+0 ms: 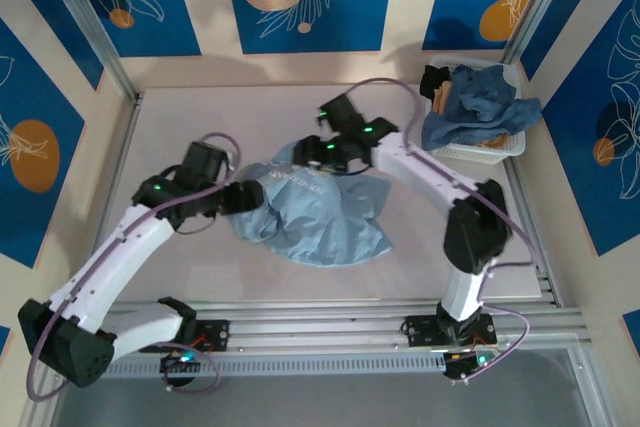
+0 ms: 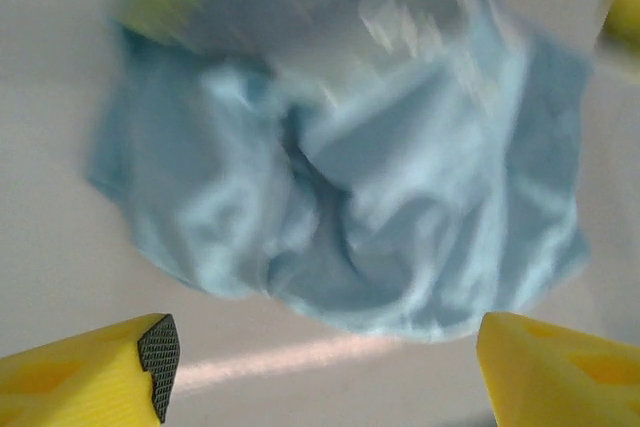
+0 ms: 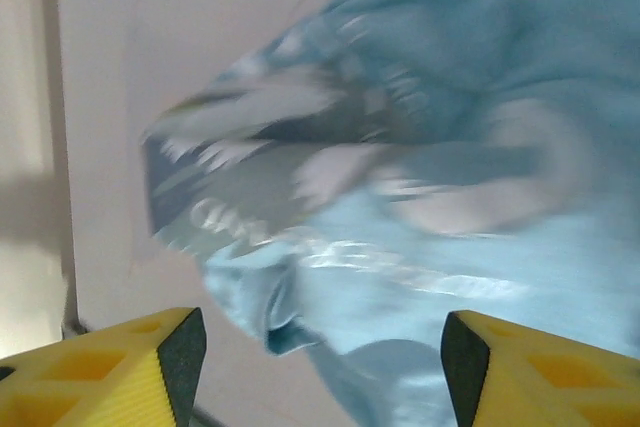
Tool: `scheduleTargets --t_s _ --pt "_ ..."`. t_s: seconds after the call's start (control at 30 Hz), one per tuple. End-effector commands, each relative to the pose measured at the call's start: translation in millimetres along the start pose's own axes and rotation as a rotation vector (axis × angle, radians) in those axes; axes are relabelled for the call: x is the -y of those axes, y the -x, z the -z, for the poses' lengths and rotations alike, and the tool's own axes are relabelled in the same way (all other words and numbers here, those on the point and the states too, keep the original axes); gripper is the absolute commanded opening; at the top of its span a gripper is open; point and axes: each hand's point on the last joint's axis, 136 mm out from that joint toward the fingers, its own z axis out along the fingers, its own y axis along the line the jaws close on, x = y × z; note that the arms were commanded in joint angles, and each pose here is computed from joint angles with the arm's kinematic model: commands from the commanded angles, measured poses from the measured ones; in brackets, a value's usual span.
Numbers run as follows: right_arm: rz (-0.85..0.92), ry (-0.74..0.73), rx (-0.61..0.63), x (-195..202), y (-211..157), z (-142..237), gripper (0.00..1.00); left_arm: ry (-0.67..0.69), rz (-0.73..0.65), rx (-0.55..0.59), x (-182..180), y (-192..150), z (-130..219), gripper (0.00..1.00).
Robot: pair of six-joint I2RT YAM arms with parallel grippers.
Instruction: Fold and stack the t-shirts
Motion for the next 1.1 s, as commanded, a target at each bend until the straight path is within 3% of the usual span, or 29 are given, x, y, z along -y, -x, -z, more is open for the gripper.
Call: scheduleTargets --t_s 0.0,0.13,0.27,0.53,0.6,0.63,0.73,0.77,0.9,1.07 --pt "-0.224 -0.162 0.071 78.8 6.2 44.3 0.66 -0.105 -0.225 -0.125 45.8 -35.8 -26.7 0.81" --pt "-0.385 -0.306 0.108 149.3 -6.7 80.0 0.64 -0.066 -0.469 -0.214 88.8 -71.0 -68.8 0.87" --pt "-0.448 -0.349 0.152 176.4 -18.9 104.6 0.65 0.037 -0.634 -0.281 113.8 -98.3 -113.0 0.93" --pt "-0.463 -0.319 0.170 184.0 -42.7 120.2 0.65 0.281 -0.657 -0.376 97.0 -113.6 -187.8 0.98" --pt "-0.461 -0.320 0.161 186.3 -47.2 119.5 0.65 0.314 -0.646 -0.389 89.6 -113.7 -200.2 0.85" --pt "-0.457 -0.319 0.157 187.2 -48.3 118.6 0.65 0.339 -0.624 -0.398 81.7 -113.1 -204.2 0.72" --pt "-0.444 -0.313 0.156 188.5 -48.4 116.5 0.63 0.380 -0.565 -0.383 60.6 -104.8 -202.2 0.14" --pt "-0.440 -0.307 0.156 188.4 -47.6 115.0 0.63 0.405 -0.548 -0.365 51.4 -97.9 -195.0 0.02" --pt "-0.426 -0.283 0.128 185.0 -44.8 102.9 0.60 0.420 -0.438 -0.250 23.7 -64.1 -146.3 0.00" --pt "-0.410 -0.287 0.059 178.7 -46.2 72.7 0.57 0.286 -0.282 -0.086 5.9 -28.1 -63.5 0.00"
